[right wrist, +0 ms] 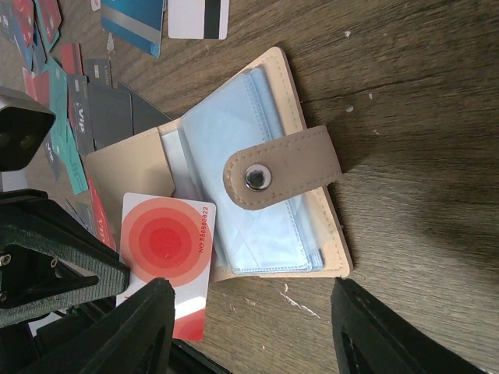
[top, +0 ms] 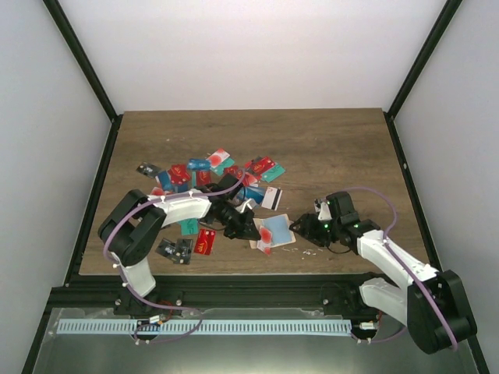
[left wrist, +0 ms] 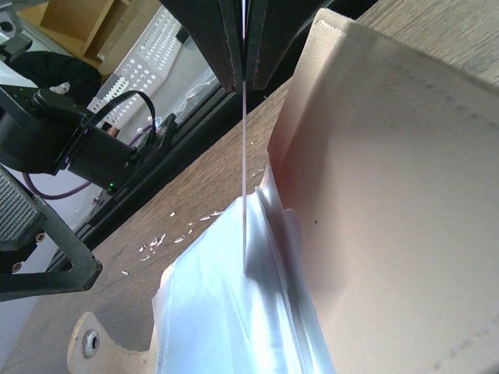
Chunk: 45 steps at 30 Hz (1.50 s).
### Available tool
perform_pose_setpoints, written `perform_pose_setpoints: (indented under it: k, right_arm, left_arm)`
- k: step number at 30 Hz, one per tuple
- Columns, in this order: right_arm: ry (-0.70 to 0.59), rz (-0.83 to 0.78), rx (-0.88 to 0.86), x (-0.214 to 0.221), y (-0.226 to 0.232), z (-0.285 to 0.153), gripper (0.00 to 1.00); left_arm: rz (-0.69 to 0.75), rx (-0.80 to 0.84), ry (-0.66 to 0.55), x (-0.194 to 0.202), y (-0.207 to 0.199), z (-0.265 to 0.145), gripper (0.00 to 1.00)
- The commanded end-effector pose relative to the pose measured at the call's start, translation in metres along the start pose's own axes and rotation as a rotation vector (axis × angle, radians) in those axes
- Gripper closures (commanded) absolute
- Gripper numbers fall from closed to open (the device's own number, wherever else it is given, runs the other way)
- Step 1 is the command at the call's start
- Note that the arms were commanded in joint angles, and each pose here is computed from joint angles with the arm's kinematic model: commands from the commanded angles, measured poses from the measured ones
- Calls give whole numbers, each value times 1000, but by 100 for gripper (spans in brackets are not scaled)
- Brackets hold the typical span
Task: Put the credit cards into the card holder
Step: Insert the credit card into the card holder.
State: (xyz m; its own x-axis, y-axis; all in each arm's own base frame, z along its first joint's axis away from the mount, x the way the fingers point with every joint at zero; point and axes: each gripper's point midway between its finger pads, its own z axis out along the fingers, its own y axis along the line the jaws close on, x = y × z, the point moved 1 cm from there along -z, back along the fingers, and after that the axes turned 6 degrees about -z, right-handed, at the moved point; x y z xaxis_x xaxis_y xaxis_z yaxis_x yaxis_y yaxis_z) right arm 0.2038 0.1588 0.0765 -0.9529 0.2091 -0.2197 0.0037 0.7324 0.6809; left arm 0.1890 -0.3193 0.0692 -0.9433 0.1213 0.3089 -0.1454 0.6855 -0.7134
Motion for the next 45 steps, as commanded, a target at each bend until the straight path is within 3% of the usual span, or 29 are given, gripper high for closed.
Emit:
perform_pose_setpoints:
  k: [1,28,45]
  right_arm:
    - [-13,-9,-10,-4,2,0,43]
    - [52,-9,-33,6,-4,14,46]
    - [94,-31,-29,4,-10,28,54]
  left_arm:
    - [13,8,10,-2,-4,2,96]
    - [-22,11,-53,-31,-1,8,96]
    - [-87,38,-95,-46,6,12,96]
